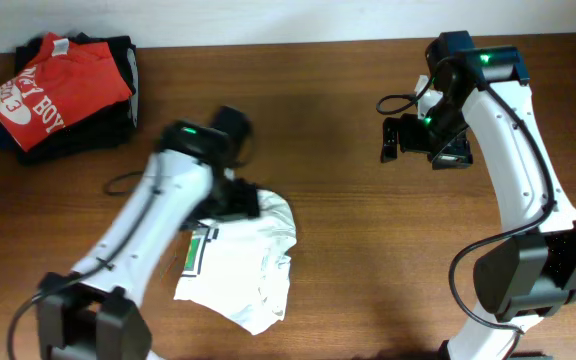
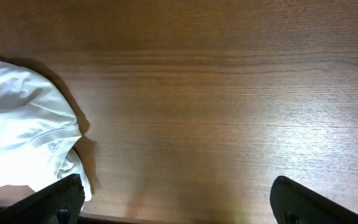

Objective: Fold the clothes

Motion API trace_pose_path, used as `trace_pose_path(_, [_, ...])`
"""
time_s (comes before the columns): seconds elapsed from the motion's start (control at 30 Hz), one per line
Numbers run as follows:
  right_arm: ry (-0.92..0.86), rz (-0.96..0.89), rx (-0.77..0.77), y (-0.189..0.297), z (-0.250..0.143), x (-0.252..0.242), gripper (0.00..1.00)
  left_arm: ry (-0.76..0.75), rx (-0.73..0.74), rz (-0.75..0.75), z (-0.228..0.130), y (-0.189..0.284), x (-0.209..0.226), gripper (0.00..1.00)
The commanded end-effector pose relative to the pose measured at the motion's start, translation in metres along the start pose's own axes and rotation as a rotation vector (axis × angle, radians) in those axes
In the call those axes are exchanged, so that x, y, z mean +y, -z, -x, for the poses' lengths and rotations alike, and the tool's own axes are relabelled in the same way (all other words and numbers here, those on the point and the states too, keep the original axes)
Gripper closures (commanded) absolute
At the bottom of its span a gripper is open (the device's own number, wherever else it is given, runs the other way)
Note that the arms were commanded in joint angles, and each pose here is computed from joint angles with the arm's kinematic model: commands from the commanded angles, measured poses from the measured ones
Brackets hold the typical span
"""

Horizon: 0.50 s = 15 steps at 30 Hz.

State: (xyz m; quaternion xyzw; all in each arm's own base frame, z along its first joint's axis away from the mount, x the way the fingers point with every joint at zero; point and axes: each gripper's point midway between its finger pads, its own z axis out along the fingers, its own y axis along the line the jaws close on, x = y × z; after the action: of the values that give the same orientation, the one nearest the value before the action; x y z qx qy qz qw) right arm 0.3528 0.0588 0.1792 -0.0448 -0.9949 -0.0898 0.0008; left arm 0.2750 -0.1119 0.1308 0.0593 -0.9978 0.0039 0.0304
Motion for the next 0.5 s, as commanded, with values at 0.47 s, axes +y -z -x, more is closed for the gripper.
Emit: trace_pose_path(0.47, [0.013, 0.002, -0.004, 0.001, 0.001, 0.002, 0.01, -0.051, 0.16, -0.603, -0.008, -0.12, 0.046, 0.01])
